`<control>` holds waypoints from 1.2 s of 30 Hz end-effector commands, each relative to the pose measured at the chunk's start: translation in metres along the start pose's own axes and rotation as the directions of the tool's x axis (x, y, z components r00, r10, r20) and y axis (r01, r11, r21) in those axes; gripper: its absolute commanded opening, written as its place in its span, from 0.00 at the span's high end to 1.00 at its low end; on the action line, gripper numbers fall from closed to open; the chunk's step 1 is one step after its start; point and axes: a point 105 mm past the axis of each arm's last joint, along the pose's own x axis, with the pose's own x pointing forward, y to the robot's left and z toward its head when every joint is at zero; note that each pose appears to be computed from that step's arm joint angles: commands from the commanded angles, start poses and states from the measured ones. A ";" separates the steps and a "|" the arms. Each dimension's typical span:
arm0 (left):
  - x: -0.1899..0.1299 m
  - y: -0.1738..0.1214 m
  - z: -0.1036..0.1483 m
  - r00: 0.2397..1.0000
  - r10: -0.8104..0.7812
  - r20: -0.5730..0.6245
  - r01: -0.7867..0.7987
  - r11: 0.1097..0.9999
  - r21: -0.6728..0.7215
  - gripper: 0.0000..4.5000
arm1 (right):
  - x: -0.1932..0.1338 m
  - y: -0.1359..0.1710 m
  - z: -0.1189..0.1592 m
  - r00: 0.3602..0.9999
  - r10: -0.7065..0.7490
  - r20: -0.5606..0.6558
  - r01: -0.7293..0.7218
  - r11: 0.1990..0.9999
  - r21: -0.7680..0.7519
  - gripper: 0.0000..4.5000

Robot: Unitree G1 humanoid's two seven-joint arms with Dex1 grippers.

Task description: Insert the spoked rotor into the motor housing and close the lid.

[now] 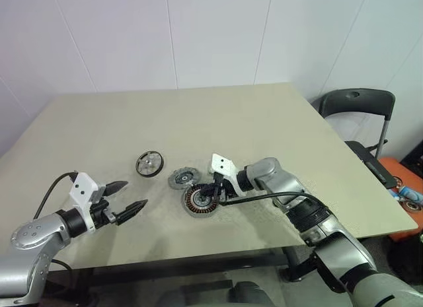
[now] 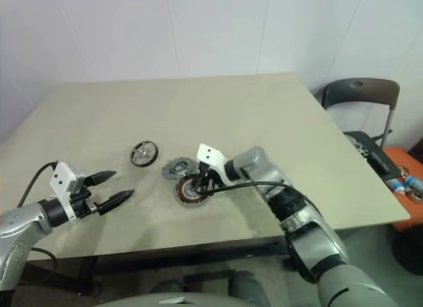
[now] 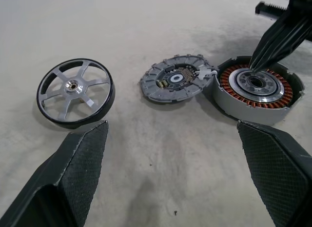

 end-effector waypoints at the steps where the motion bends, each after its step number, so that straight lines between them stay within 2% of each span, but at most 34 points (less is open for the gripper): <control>1: 0.003 -0.004 0.012 0.999 -0.013 0.035 0.012 0.999 0.034 0.00 | 0.003 -0.005 -0.009 0.999 -0.029 -0.034 0.029 1.000 -0.009 0.99; 4: 0.004 -0.005 0.012 0.999 -0.015 0.038 0.014 0.999 0.033 0.00 | 0.001 -0.007 -0.003 0.999 -0.036 -0.005 0.036 0.999 -0.011 0.99; 13: 0.006 -0.004 0.012 0.999 -0.011 0.039 0.010 0.999 0.036 0.00 | -0.019 -0.009 0.045 0.983 -0.017 0.183 0.012 1.000 0.025 0.99; 22: 0.006 -0.002 0.010 0.999 0.003 0.034 -0.004 0.999 0.038 0.00 | -0.021 -0.008 0.035 0.988 -0.012 0.156 0.011 1.000 0.012 0.99; 26: 0.002 0.001 0.009 0.997 0.049 0.059 -0.049 0.999 -0.013 0.00 | -0.034 -0.007 0.034 0.989 -0.005 0.148 0.007 1.000 -0.019 0.99; 28: -0.001 0.007 0.003 0.994 0.101 0.036 -0.100 0.995 -0.021 0.00 | -0.042 -0.004 0.031 0.991 0.013 0.131 -0.010 1.000 -0.027 0.99; 31: -0.006 0.014 -0.002 0.989 0.143 0.031 -0.140 0.987 -0.080 0.00 | -0.052 -0.001 0.030 0.992 0.024 0.122 -0.019 0.999 -0.046 0.87; 36: -0.001 0.012 -0.008 0.983 0.184 0.014 -0.173 0.943 -0.286 0.00 | -0.069 0.006 0.032 0.993 0.057 0.103 -0.048 0.995 -0.087 0.50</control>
